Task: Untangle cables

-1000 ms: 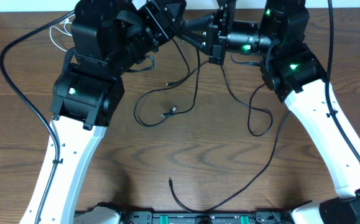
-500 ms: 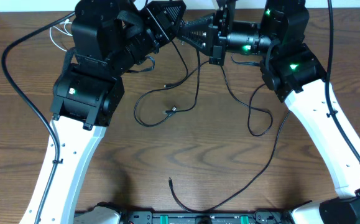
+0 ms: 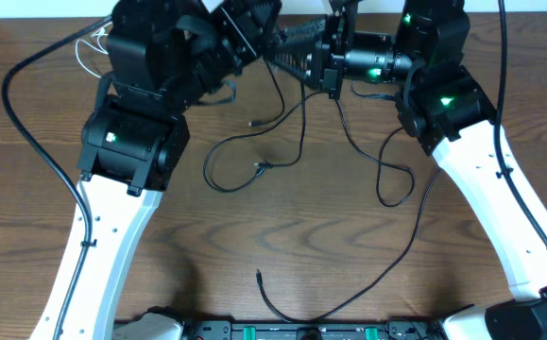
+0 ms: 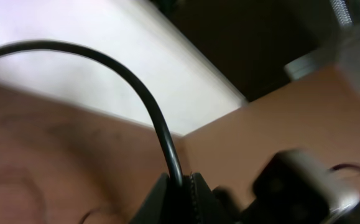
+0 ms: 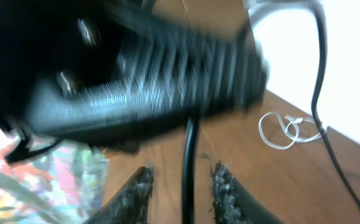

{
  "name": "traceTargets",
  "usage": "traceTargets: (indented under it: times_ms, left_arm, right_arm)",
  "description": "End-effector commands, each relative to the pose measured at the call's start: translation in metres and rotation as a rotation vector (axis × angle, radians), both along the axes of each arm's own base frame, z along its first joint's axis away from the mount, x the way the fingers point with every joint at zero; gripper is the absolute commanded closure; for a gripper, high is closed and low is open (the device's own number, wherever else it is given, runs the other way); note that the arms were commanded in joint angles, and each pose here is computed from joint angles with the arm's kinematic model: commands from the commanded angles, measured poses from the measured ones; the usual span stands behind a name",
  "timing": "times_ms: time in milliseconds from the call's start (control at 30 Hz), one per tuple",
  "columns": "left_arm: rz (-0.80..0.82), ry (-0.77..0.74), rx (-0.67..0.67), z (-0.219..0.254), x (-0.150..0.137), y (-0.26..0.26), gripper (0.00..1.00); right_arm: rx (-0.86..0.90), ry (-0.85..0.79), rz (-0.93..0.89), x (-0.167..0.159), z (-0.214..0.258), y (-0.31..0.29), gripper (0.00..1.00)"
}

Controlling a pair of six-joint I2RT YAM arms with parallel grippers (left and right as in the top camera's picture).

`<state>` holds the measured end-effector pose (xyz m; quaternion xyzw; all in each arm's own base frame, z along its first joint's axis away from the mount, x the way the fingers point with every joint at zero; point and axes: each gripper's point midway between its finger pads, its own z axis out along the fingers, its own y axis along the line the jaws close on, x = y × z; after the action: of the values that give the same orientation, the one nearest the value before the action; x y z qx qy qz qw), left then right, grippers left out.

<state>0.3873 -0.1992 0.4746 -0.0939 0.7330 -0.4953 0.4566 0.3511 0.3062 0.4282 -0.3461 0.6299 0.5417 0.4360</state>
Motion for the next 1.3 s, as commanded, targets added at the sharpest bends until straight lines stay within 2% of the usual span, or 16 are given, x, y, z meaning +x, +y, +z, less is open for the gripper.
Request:
traceTargets:
  times_ms: [0, 33, 100, 133, 167, 333, 567, 833, 1067, 1267]
  left_arm:
    - [-0.01, -0.075, -0.072, 0.03, -0.003, 0.0, 0.92]
    - [-0.01, -0.105, -0.09, 0.039, -0.003, 0.0, 0.93]
    - [-0.007, -0.147, -0.123, 0.053, -0.004, 0.001, 0.92]
    - [0.0, -0.17, -0.144, 0.061, -0.004, 0.003, 0.92]
    - [0.007, -0.179, -0.152, 0.063, -0.004, 0.004, 0.93]
    - [0.112, -0.254, -0.173, 0.081, 0.004, 0.02, 0.93]
    - [0.327, -0.329, -0.112, 0.087, 0.023, 0.063, 0.93]
    - [0.554, -0.209, 0.05, 0.044, 0.054, 0.142, 0.93]
    - [0.722, -0.151, 0.054, 0.026, 0.072, 0.213, 0.93]
    - [0.721, -0.07, 0.049, 0.0, 0.086, 0.22, 0.92]
  right_arm:
    - [0.001, 0.002, -0.002, 0.0, 0.002, -0.002, 0.54]
    - [-0.001, 0.007, -0.006, 0.001, 0.001, -0.003, 0.39]
    - [-0.009, 0.027, -0.018, 0.005, -0.002, -0.008, 0.2]
    - [-0.015, 0.043, -0.033, 0.009, -0.005, -0.013, 0.04]
    - [-0.019, 0.054, -0.044, 0.012, -0.007, -0.017, 0.01]
    - [-0.048, 0.146, -0.136, 0.034, -0.023, -0.053, 0.01]
    - [-0.121, 0.29, -0.284, 0.058, -0.06, -0.119, 0.01]
    - [-0.215, 0.37, -0.355, 0.055, -0.095, -0.168, 0.01]
    - [-0.32, 0.432, -0.434, 0.053, -0.121, -0.177, 0.01]
    - [-0.363, 0.442, -0.454, 0.052, -0.129, -0.173, 0.01]
